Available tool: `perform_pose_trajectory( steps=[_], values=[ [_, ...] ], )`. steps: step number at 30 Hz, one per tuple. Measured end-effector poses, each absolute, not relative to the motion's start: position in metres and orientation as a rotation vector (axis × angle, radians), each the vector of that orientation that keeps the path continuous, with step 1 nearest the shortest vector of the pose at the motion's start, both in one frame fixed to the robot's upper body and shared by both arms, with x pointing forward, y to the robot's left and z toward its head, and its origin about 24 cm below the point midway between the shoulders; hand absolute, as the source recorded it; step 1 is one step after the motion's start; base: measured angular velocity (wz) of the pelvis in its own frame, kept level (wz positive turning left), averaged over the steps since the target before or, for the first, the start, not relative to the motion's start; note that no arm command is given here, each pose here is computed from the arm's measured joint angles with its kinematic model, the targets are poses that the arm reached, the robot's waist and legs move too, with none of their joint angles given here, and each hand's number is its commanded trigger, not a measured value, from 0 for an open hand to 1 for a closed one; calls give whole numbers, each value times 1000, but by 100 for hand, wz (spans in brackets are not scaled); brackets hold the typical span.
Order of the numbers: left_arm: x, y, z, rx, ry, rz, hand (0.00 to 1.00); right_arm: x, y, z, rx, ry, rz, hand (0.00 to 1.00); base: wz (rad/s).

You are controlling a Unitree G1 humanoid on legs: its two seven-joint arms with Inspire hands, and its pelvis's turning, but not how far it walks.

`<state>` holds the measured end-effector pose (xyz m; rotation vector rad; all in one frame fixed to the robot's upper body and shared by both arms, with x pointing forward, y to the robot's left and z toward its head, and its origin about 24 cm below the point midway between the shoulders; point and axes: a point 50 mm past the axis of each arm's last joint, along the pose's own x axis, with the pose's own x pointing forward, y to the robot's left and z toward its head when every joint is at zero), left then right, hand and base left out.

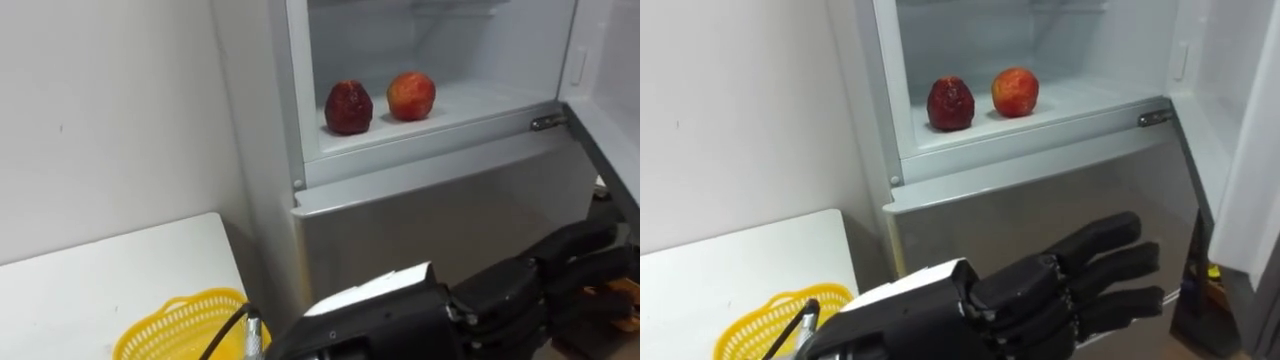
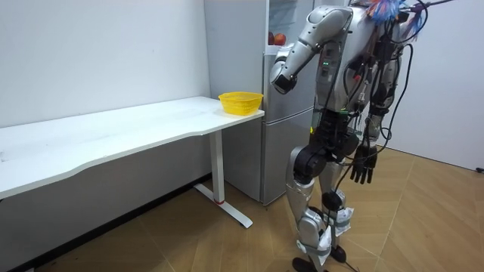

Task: Retrieve from the upper fridge

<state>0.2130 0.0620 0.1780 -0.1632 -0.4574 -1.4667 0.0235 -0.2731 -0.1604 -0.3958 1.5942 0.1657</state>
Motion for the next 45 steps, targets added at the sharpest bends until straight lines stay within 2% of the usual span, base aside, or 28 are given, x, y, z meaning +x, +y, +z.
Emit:
perform_pose_trajectory(
  steps=[15,29,45],
  values=[
    [212,46,179,-164,-443,-1532,0,30,-284,-156,-455,1572,129,0,-10],
    [237,23,184,-171,-392,-1543,0,26,-284,-157,-381,1585,88,0,-16],
    [239,12,184,-207,-375,-1527,0,27,-297,-152,-383,1577,34,0,-3]
  ],
)
